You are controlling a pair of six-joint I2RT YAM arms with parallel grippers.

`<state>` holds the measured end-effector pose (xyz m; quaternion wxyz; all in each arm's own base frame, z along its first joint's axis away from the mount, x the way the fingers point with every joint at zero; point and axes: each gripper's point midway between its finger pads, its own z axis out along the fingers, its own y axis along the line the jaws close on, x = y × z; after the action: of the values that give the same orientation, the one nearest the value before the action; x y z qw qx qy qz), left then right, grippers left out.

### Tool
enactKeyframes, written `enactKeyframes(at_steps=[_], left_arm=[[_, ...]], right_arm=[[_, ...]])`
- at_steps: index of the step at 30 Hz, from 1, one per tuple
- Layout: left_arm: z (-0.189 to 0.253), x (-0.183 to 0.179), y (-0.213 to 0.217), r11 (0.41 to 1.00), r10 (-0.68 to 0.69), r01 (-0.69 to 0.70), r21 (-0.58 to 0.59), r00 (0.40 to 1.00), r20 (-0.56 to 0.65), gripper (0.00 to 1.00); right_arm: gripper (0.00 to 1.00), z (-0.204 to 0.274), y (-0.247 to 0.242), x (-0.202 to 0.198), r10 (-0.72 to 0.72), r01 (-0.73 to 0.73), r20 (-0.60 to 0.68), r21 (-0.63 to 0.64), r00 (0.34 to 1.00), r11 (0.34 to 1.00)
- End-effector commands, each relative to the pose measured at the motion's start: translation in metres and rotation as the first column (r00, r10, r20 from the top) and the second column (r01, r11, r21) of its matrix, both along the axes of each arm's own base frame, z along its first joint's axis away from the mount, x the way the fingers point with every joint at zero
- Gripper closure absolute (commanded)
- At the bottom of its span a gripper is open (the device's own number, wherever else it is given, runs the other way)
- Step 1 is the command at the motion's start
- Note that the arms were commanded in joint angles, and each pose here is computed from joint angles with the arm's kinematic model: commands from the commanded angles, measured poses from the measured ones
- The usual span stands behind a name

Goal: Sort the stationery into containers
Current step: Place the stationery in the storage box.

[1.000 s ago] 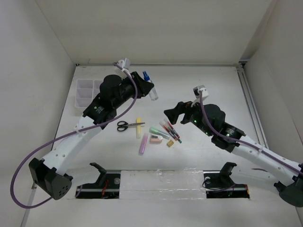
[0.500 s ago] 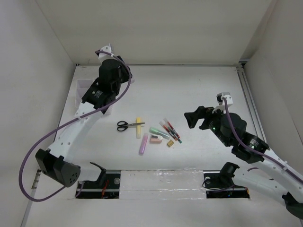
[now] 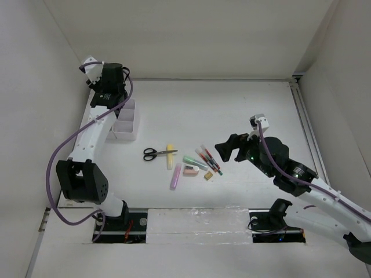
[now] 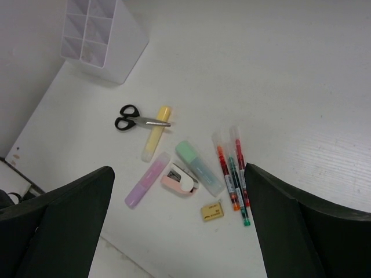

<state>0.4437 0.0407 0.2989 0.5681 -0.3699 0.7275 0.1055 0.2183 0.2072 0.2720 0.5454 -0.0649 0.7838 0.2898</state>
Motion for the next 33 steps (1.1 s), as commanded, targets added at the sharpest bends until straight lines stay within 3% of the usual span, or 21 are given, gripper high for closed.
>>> enactKeyframes(at_steps=[1, 12, 33], left_arm=[[0.021, -0.003, 0.042, 0.984, 0.180, -0.179, -0.012, 0.977, 0.116, 1.00], [-0.022, 0.024, 0.075, 0.953, 0.278, -0.283, 0.107, 0.959, 0.058, 1.00], [-0.079, 0.047, 0.080, 0.942, 0.334, -0.335, 0.022, 0.942, 0.041, 1.00]], right_arm=[[0.00, 0.010, 0.013, -0.002, 0.053, -0.056, 0.054, 0.053, 0.997, 0.997], [0.00, -0.001, 0.021, -0.011, 0.122, -0.124, 0.045, 0.062, 0.992, 0.990], [0.00, 0.006, 0.020, -0.017, 0.153, -0.158, 0.079, 0.061, 0.985, 0.986]])
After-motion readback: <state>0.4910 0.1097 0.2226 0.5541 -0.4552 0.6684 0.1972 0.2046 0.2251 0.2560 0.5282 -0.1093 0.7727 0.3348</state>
